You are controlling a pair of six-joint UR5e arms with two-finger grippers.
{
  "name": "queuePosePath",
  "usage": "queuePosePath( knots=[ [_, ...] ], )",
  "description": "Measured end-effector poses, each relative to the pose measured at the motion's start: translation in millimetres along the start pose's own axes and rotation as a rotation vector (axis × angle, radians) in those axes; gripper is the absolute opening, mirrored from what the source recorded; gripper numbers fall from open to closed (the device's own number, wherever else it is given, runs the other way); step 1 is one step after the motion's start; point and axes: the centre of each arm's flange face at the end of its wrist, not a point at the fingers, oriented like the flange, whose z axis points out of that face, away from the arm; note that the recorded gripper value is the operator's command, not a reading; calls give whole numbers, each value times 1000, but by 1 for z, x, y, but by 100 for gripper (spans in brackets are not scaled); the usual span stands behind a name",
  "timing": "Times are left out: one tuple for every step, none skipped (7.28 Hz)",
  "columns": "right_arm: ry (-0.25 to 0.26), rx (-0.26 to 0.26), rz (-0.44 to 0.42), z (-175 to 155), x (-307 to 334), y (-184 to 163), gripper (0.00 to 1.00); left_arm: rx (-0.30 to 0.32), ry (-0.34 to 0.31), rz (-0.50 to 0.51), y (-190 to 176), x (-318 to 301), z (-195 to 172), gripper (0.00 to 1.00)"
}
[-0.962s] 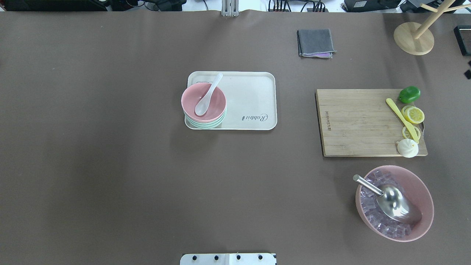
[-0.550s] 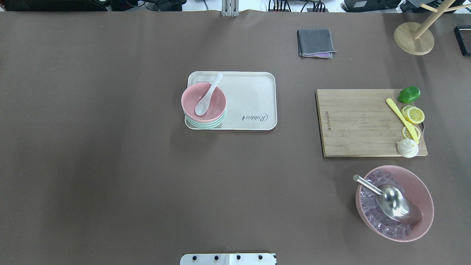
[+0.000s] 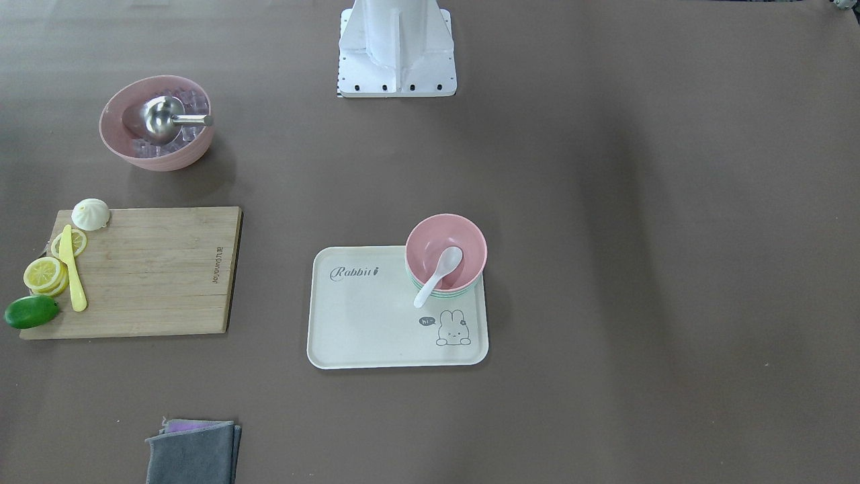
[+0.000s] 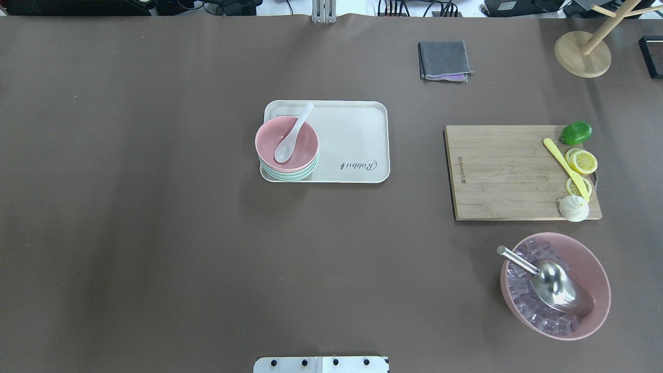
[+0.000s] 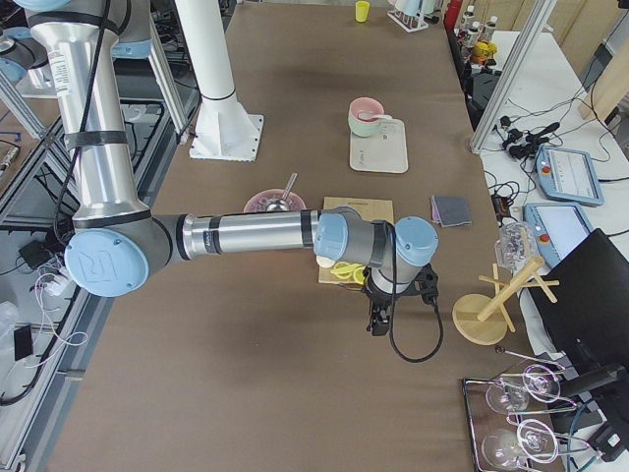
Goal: Stack pink bowl on green and place spoon
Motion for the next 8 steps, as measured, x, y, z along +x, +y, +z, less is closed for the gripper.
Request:
queuePosePath(
  knots=[
    [0,2,14,-1,2,1,100,0,2,0,10,0,-2,99],
    [0,5,21,-2,3,2,100,-5,2,-3,15,1,-4,99],
    [1,9,25,-4,6,3,100,-18,1,-12,16,3,-4,99],
    [3,11,27,-6,7,4,100,-27,0,-20,17,3,-5,99],
    [4,15,28,-8,7,4,100,-29,0,-21,18,5,-7,99],
    [4,20,28,-11,7,3,100,-31,0,-22,19,5,-7,99],
    [4,23,28,-12,6,1,100,-31,0,-22,20,5,-7,99],
    [3,23,29,-12,6,1,100,-32,0,-23,20,5,-7,99]
  ],
)
